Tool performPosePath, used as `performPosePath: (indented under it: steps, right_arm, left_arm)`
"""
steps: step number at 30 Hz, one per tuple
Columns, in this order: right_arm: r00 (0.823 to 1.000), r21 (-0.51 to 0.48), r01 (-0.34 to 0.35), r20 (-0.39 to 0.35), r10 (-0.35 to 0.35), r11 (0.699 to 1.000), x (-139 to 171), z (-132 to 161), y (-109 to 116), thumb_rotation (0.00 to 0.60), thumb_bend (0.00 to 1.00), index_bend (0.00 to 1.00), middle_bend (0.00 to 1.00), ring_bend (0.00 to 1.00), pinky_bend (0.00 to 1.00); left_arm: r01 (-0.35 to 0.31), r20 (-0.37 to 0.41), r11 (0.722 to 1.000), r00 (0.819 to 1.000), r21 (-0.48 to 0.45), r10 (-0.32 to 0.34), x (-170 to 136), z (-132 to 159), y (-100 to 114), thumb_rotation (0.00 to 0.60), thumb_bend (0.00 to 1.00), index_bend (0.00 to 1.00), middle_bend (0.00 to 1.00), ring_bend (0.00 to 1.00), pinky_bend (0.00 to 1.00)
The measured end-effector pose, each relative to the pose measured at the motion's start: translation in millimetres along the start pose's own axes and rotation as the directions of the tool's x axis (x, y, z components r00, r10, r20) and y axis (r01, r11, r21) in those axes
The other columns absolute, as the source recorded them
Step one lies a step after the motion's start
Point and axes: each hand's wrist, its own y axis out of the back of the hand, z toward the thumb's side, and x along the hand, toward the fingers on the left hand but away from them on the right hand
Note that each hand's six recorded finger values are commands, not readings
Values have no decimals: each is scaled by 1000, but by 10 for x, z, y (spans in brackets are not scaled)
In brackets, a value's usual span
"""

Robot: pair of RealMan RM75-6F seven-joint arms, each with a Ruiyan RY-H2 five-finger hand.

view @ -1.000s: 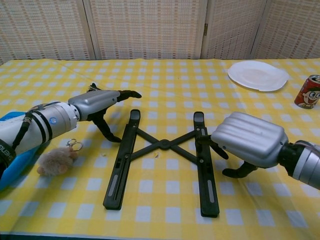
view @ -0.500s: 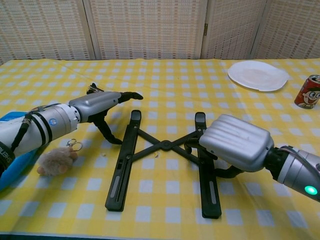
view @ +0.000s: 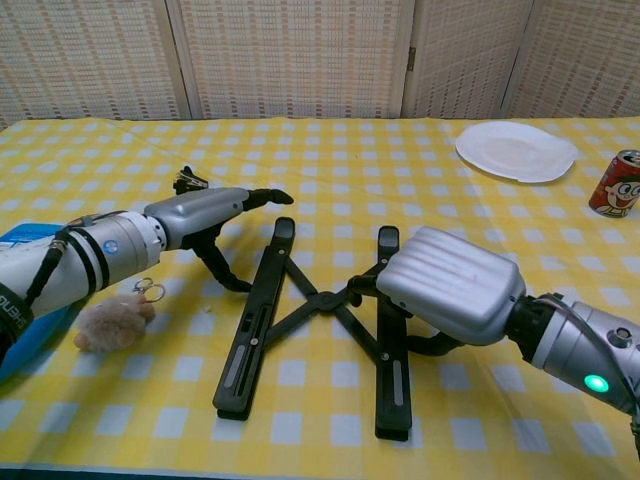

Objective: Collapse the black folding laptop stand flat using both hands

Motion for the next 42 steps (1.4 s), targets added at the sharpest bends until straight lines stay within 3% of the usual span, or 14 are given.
performPosePath:
  steps: [30, 33, 36, 42]
  right_arm:
    - [998, 10, 43, -47, -42, 999, -272, 285, 132, 600, 275, 374, 635, 672, 621]
    - [998, 2, 41, -52, -41, 999, -256, 289, 148, 600, 274, 331, 548, 594, 615]
    - [997, -5, 40, -65, -41, 999, -218, 288, 198, 600, 274, 183, 425, 481, 546]
    - [993, -33, -1, -120, -3, 999, -160, 275, 357, 600, 275, 19, 204, 283, 278]
  left_arm:
    - [25, 34, 998, 999, -50, -23, -10, 243, -92, 600, 118, 29, 69, 45, 0]
    - [13, 27, 999, 1000, -38, -12, -25, 199, -57, 600, 118, 25, 68, 45, 0]
    - [-6, 15, 1000, 1000, -27, 7, -52, 126, 10, 600, 118, 23, 68, 44, 0]
    - [-39, -7, 999, 999, -26, 39, -130, -17, 169, 600, 118, 21, 68, 42, 0]
